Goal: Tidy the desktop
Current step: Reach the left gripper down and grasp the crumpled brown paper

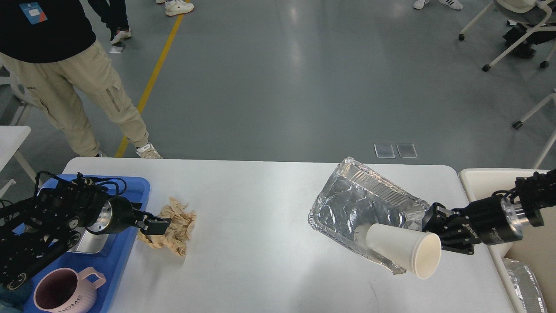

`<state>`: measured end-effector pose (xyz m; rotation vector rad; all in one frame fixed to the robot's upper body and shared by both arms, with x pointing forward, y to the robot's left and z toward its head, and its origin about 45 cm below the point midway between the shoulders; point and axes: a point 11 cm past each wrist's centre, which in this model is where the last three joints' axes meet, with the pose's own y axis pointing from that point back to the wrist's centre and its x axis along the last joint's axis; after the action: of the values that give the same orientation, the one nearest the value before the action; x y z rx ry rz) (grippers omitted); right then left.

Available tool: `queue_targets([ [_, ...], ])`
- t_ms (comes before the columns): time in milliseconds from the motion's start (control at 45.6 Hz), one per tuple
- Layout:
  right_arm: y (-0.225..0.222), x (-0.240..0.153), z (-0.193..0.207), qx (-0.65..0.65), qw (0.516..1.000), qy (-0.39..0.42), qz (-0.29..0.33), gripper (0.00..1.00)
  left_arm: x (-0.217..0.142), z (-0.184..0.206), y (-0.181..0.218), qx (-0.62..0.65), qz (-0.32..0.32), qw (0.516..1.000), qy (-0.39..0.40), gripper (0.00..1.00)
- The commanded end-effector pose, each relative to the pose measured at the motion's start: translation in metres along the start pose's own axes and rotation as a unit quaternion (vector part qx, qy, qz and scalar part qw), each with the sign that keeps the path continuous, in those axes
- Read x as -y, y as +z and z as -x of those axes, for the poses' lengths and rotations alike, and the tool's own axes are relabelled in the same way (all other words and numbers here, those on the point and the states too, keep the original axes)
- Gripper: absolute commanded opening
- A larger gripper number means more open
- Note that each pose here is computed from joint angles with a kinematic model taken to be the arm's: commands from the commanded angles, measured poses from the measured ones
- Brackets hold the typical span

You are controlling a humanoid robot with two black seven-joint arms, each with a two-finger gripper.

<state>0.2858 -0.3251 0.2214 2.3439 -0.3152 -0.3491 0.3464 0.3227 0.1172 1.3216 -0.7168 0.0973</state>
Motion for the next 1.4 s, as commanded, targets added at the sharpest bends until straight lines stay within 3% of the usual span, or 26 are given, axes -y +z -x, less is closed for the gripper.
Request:
queue_targets([
  [0, 0.001, 0.000, 0.001, 0.000, 1.000, -0.001, 0.001, 0.00, 0.005, 0.009, -0.001, -0.012, 0.027, 1.000, -0.001, 0.97],
  [197, 0.000, 0.000, 0.001, 0.001, 1.000, -0.001, 0.000, 0.00, 0.008, 0.016, 0.000, 0.009, 0.046, 0.999, 0.012, 0.96],
  [373, 0.002, -0.002, 0.000, 0.002, 1.000, 0.001, 0.002, 0.00, 0.010, 0.020, -0.004, 0.025, 0.045, 0.998, 0.023, 0.85],
  [636, 0.007, 0.000, 0.003, 0.008, 1.000, -0.002, 0.003, 0.00, 0.012, 0.033, 0.001, 0.055, 0.067, 0.996, -0.012, 0.49],
  [658, 0.007, 0.000, 0.003, 0.009, 1.000, -0.002, 0.003, 0.00, 0.013, 0.035, 0.002, 0.056, 0.067, 0.996, -0.015, 0.44],
  [680, 0.007, 0.000, 0.003, 0.009, 1.000, -0.002, 0.003, 0.00, 0.013, 0.037, 0.000, 0.056, 0.065, 0.996, -0.019, 0.29],
  [701, 0.007, 0.000, 0.003, 0.009, 1.000, -0.002, 0.002, 0.00, 0.013, 0.038, -0.002, 0.055, 0.063, 0.996, -0.021, 0.24],
  [833, 0.009, 0.001, 0.004, 0.012, 1.000, -0.003, 0.004, 0.00, 0.013, 0.041, 0.000, 0.052, 0.080, 0.995, -0.025, 0.01],
  [1184, 0.018, 0.003, 0.006, 0.023, 1.000, -0.001, 0.008, 0.00, -0.011, 0.032, -0.019, 0.046, 0.086, 0.995, -0.010, 0.00],
  [1381, 0.017, 0.003, 0.005, 0.022, 1.000, 0.000, 0.008, 0.00, -0.064, 0.023, -0.031, -0.034, 0.109, 0.992, 0.043, 0.00],
])
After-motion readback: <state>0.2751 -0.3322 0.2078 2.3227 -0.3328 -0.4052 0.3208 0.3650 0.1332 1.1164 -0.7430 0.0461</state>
